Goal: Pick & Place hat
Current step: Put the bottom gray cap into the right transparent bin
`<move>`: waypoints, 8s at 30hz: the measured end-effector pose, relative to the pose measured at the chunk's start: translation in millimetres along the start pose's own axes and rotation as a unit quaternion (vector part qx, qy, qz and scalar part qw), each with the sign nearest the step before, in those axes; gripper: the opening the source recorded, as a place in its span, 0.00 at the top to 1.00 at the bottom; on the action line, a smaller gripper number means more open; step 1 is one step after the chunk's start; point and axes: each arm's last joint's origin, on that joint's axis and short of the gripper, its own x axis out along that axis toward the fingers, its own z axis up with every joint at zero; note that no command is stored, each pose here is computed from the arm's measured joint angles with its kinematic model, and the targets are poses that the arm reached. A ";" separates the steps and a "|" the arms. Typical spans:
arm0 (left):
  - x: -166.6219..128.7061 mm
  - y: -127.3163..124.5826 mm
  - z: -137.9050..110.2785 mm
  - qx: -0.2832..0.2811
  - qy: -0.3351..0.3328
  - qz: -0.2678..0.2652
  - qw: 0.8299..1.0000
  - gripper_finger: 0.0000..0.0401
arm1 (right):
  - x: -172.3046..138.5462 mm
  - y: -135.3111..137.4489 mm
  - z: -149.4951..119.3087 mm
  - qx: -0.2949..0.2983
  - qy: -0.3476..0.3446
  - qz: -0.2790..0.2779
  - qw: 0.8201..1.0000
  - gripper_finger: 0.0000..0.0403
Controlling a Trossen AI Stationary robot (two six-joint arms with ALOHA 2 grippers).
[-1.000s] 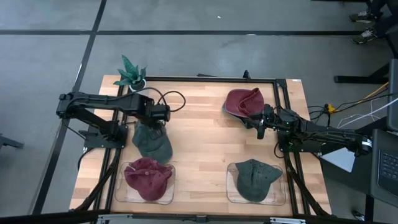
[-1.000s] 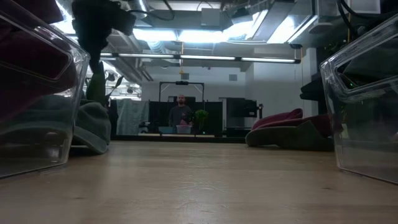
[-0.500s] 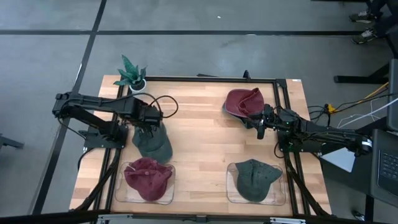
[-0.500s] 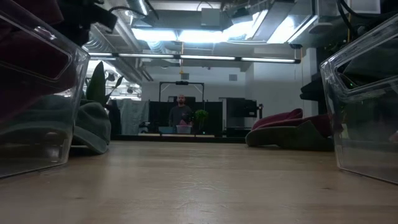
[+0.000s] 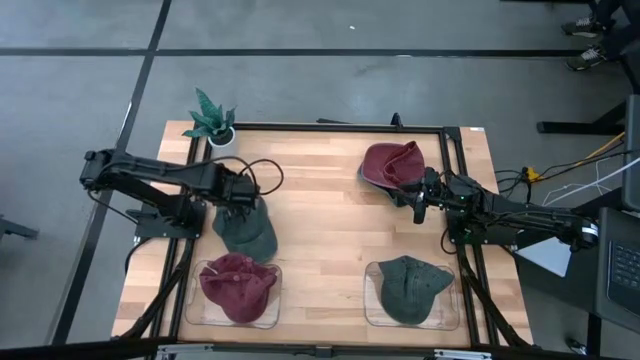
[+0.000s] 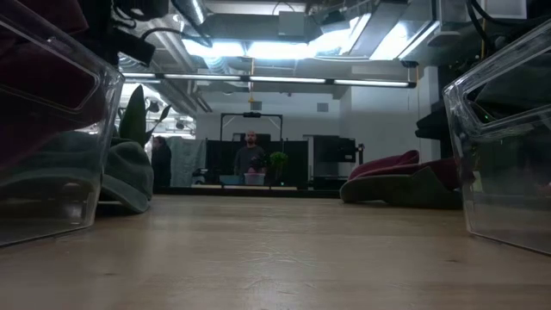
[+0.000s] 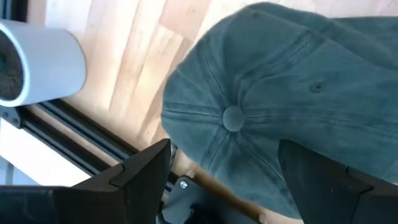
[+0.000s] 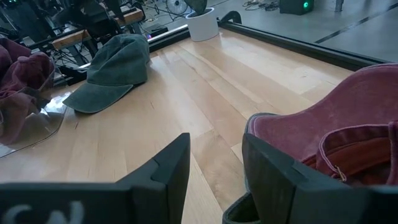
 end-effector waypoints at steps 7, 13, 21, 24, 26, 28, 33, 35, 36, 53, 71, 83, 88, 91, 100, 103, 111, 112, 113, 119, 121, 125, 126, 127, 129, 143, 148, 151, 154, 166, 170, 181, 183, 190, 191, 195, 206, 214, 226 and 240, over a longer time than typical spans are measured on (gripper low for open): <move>9.1 -1.7 -0.7 0.043 -0.009 0.014 0.999 0.28 | 0.0 0.0 0.0 0.001 0.000 0.000 1.000 0.63; 17.7 -4.2 -1.2 0.045 -0.016 0.013 0.999 0.28 | 0.0 0.0 0.0 0.000 0.000 0.000 1.000 0.63; 35.1 -5.5 -4.7 0.041 -0.013 0.018 0.999 0.28 | 0.0 0.0 0.0 0.000 0.000 0.000 1.000 0.63; 41.4 -5.0 -3.8 0.032 -0.020 0.018 0.999 0.28 | 0.0 0.0 0.0 0.000 0.000 0.000 1.000 0.63; 44.9 -4.0 -3.2 0.026 -0.024 0.022 0.999 0.28 | 0.0 0.0 0.0 0.000 0.000 0.000 1.000 0.63; 48.1 -2.2 -3.8 0.021 -0.019 0.024 0.999 0.28 | 0.0 0.0 0.0 0.001 0.000 0.000 1.000 0.63; 51.2 -0.2 -4.7 0.014 -0.005 0.013 1.000 0.37 | 0.0 0.0 0.0 0.001 0.000 0.000 1.000 0.63; 50.8 0.0 -4.9 0.013 -0.005 0.010 1.000 0.45 | 0.0 0.0 0.0 0.000 0.000 0.000 1.000 0.63; 50.6 -0.1 -5.1 0.013 -0.004 0.007 1.000 0.49 | 0.0 0.0 0.0 0.000 0.000 0.000 1.000 0.63; 37.6 -1.2 -3.5 -0.059 -0.053 -0.098 0.992 0.94 | 0.0 0.0 0.0 0.001 0.000 0.000 1.000 0.63; 9.0 -4.7 25.3 -0.172 -0.168 -0.343 0.908 0.95 | 0.0 0.0 0.0 0.000 0.000 0.000 1.000 0.64; -31.9 -2.3 43.8 -0.153 -0.215 -0.463 0.846 0.95 | 0.0 0.0 0.0 0.000 0.000 0.000 1.000 0.64; -48.3 0.0 49.7 -0.150 -0.247 -0.487 0.824 0.95 | 0.0 0.0 0.0 0.000 0.000 0.000 1.000 0.64; -54.4 1.3 51.0 -0.156 -0.251 -0.493 0.818 0.95 | 0.0 0.0 0.0 0.000 0.000 0.000 1.000 0.64; -59.7 -2.6 61.0 -0.142 -0.239 -0.509 0.815 0.95 | 0.0 -0.1 0.0 -0.154 0.000 0.000 0.988 0.64; -60.6 -6.3 70.5 -0.134 -0.240 -0.504 0.819 0.95 | 0.0 0.2 -0.1 -0.130 0.001 0.004 0.992 0.64; -62.5 -19.1 103.3 -0.122 -0.236 -0.494 0.828 0.95 | 0.0 1.7 2.0 0.188 -0.002 0.021 0.982 0.63; -62.5 -20.9 107.6 -0.120 -0.236 -0.493 0.829 0.95 | 0.0 1.7 2.0 0.213 -0.002 0.022 0.977 0.63; -62.5 -22.5 111.6 -0.117 -0.236 -0.491 0.830 0.95 | 0.0 1.7 2.0 0.237 -0.001 0.022 0.971 0.63; -64.9 -30.6 133.0 -0.096 -0.247 -0.484 0.834 0.95 | -0.6 6.4 0.8 0.292 0.045 0.092 0.951 0.63; -65.5 -32.7 138.8 -0.092 -0.250 -0.483 0.834 0.95 | -0.9 7.7 2.1 0.294 0.048 0.110 0.948 0.63; -65.7 -35.3 145.2 -0.089 -0.248 -0.481 0.836 0.95 | -1.0 8.0 3.2 0.359 0.051 0.110 0.925 0.63; -66.2 -35.5 146.1 -0.087 -0.250 -0.481 0.836 0.95 | -0.9 8.0 3.2 0.373 0.052 0.109 0.920 0.63; -66.3 -35.5 146.2 -0.086 -0.250 -0.480 0.836 0.95 | -0.9 7.9 3.2 0.382 0.053 0.108 0.916 0.63; -66.4 -35.4 146.2 -0.087 -0.250 -0.480 0.836 0.95 | -0.9 7.7 3.6 0.389 0.048 0.103 0.914 0.63; -66.2 -35.4 146.3 -0.096 -0.247 -0.481 0.836 0.95 | -6.5 31.0 85.8 0.104 -0.106 0.158 0.976 0.63; -66.2 -35.4 146.3 -0.101 -0.244 -0.482 0.835 0.95 | 6.3 46.6 128.0 -0.038 -0.110 0.189 0.975 0.63; -66.2 -35.4 146.3 -0.112 -0.237 -0.485 0.834 0.95 | 18.4 55.1 150.0 -0.096 -0.098 0.207 0.969 0.63; -66.3 -35.5 146.2 -0.114 -0.236 -0.486 0.834 0.95 | 30.5 61.8 169.4 -0.138 -0.075 0.209 0.965 0.63; -63.7 -35.9 146.4 -0.118 -0.230 -0.478 0.839 0.95 | 81.6 77.4 200.4 -0.247 0.068 0.207 0.944 0.63; -64.6 -35.4 149.9 -0.122 -0.239 -0.454 0.850 0.95 | 99.4 90.2 204.4 -0.270 0.087 0.227 0.932 0.63; -61.6 -27.7 159.7 -0.132 -0.250 -0.431 0.857 0.95 | 133.7 118.0 195.8 -0.301 0.116 0.245 0.914 0.63; -61.1 -27.8 161.4 -0.132 -0.250 -0.437 0.854 0.95 | 136.5 119.9 195.5 -0.313 0.116 0.231 0.914 0.63; -56.3 -30.9 163.9 -0.129 -0.240 -0.441 0.855 0.95 | 148.9 121.8 190.2 -0.297 0.146 0.227 0.916 0.63; -56.7 -30.9 164.1 -0.129 -0.242 -0.442 0.854 0.95 | 150.1 121.9 189.6 -0.297 0.150 0.227 0.915 0.63; -57.6 -30.9 165.0 -0.128 -0.248 -0.445 0.851 0.95 | 152.6 121.6 187.1 -0.296 0.156 0.227 0.915 0.63; -57.1 -30.9 164.5 -0.128 -0.245 -0.444 0.853 0.95 | 150.2 120.0 184.3 -0.295 0.177 0.226 0.911 0.63; -52.4 -33.1 166.5 -0.140 -0.231 -0.444 0.854 0.95 | 150.5 120.2 185.5 -0.280 0.174 0.223 0.917 0.63; -55.1 -38.9 163.5 -0.093 -0.230 -0.465 0.850 0.95 | 154.5 118.4 185.9 -0.369 0.150 0.195 0.896 0.63; -53.5 -38.6 161.9 -0.066 -0.228 -0.463 0.854 0.95 | 160.8 123.4 177.7 -0.352 0.150 0.292 0.877 0.63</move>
